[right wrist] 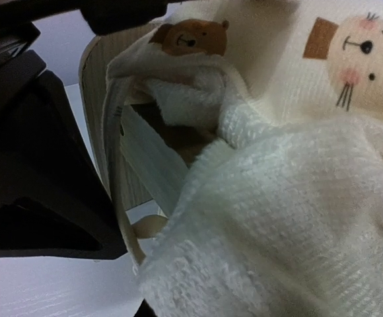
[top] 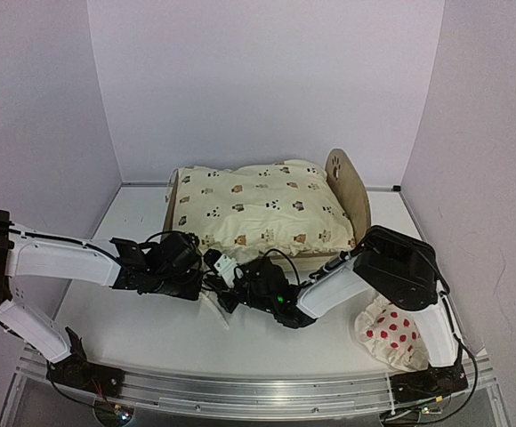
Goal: Set up the pet bed
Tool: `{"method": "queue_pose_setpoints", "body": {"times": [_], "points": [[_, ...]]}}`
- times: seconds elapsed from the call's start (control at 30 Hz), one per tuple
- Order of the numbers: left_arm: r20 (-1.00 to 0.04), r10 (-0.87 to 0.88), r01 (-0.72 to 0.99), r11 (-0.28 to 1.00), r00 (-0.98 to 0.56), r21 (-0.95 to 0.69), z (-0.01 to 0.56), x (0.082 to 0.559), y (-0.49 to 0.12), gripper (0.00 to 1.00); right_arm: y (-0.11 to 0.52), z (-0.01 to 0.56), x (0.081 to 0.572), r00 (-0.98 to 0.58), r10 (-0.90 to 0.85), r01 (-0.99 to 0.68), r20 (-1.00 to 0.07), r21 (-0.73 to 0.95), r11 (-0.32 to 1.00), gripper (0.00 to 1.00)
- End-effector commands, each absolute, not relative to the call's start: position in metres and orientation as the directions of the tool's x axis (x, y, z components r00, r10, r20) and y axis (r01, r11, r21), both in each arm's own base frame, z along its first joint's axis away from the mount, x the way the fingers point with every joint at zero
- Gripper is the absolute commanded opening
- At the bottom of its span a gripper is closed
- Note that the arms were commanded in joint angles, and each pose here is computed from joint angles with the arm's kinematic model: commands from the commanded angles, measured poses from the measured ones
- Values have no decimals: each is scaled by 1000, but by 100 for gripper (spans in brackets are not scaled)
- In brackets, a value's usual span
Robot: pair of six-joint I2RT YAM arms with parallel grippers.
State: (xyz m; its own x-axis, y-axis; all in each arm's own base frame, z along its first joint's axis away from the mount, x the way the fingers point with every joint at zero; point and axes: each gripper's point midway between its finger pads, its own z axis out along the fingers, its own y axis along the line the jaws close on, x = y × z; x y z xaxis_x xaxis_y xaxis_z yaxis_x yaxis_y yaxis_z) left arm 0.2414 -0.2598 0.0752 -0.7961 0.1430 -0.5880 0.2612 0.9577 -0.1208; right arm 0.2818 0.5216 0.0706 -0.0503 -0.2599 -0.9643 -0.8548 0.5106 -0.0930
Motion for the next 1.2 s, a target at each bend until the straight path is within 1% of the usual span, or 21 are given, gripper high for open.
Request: {"method": "queue_pose_setpoints", "body": {"times": [0.0,0.23,0.4,0.57,0.73,0.83,0.93,1.0,1.17], "points": [[-615,136,272,953,-777,-133,83,245,-262,0,538,82,283,-23,-209,-877,-978,-81,474,16],[-617,137,277,951,-775,-137,86,244,-262,0,544,79,284,-67,-183,-892,-981,-23,451,25],[-621,132,291,943,-772,-160,90,242,-263,0,548,78,287,-81,-173,-891,-981,-6,454,28],[-628,127,304,935,-768,-183,97,238,-263,0,551,74,290,-106,-162,-885,-981,18,465,33],[-627,127,309,932,-769,-190,99,236,-262,0,555,72,294,-112,-150,-880,-982,28,474,34],[-627,129,309,933,-768,-186,100,235,-260,0,558,74,293,-117,-133,-884,-984,42,466,36],[-628,132,310,933,-767,-183,100,235,-259,0,559,81,293,-100,-99,-887,-990,44,461,40],[-629,134,311,933,-766,-180,100,235,-259,0,557,85,294,-122,-60,-881,-991,80,466,42],[-629,136,316,931,-765,-184,101,234,-259,0,550,95,303,-168,39,-870,-985,167,464,42]]}}
